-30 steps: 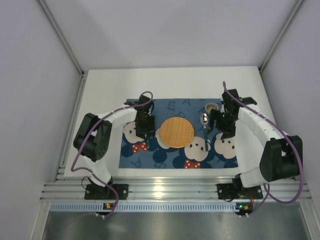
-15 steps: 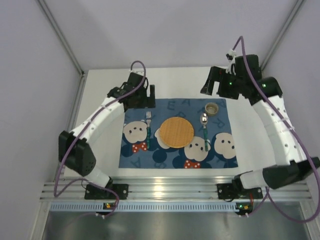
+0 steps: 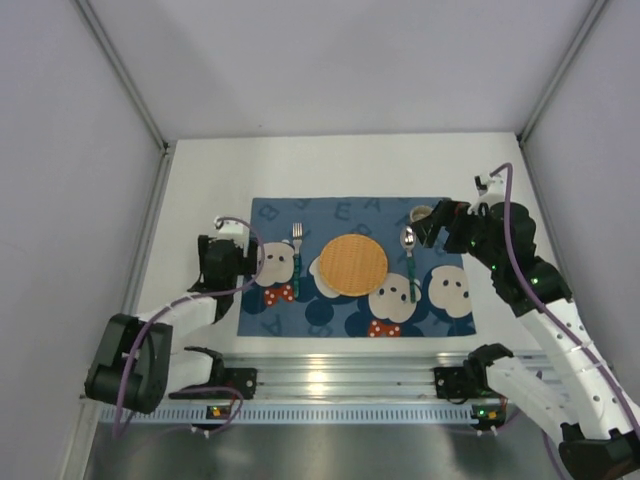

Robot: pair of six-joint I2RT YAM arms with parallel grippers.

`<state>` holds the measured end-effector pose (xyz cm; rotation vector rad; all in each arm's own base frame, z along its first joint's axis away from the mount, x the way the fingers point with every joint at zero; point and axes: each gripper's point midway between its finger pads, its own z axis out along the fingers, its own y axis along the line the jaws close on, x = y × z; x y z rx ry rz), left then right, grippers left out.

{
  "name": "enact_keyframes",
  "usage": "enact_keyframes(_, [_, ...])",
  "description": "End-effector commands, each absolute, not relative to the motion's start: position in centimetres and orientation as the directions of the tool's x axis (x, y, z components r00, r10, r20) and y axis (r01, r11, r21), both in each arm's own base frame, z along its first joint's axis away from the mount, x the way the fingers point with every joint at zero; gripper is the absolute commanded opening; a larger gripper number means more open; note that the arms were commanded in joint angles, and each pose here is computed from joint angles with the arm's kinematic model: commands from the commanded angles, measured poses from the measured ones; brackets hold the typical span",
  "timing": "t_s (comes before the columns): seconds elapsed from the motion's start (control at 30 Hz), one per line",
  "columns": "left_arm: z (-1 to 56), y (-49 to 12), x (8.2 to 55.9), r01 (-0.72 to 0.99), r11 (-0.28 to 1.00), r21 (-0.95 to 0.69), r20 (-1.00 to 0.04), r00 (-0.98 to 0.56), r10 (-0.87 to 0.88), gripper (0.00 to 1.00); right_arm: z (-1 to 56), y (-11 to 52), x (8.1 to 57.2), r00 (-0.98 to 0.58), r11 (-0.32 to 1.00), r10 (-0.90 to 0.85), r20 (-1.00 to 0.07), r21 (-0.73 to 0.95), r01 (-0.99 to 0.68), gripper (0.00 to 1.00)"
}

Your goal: Set the dinner table for one person

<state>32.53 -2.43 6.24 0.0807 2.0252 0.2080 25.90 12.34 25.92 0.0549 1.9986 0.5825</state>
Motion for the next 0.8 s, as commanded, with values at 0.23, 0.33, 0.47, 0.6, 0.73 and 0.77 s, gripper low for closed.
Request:
enact_keyframes(0.23, [9.2,-0.8,39.6,-0.037,0.999,0.040,-0.978,-0.207,0.031,0.99,30.6,13.8,26.8,-0.392,0.838,0.306,-0.868,0.441,-0.321,1.00])
enact_keyframes(0.33, [8.6,-0.2,40.7,-0.040,0.999,-0.024,-0.982,-0.186,-0.031,0.99,30.4,14.6,27.0,-0.421,0.823,0.300,-0.856,0.456,-0.340,1.00])
enact_keyframes(0.47, [7.9,-0.4,38.6,0.000,1.000,-0.029,-0.987,-0.158,-0.029,0.99,30.3,15.3,27.3,-0.445,0.811,0.278,-0.851,0.456,-0.366,1.00])
enact_keyframes(0.6, [8.0,0.3,39.5,-0.049,0.998,-0.046,-0.983,-0.178,-0.054,0.98,28.4,15.1,28.1,-0.474,0.834,0.263,-0.841,0.445,-0.326,1.00])
enact_keyframes(0.73, [8.2,0.2,39.3,-0.044,0.998,-0.041,-0.985,-0.164,-0.048,0.98,26.7,12.7,30.1,-0.476,0.908,0.272,-0.836,0.387,-0.162,1.00])
enact_keyframes(0.77, [8.3,0.2,39.3,-0.044,0.998,-0.041,-0.986,-0.161,-0.048,0.98,26.9,11.9,30.8,-0.460,0.924,0.271,-0.845,0.362,-0.122,1.00])
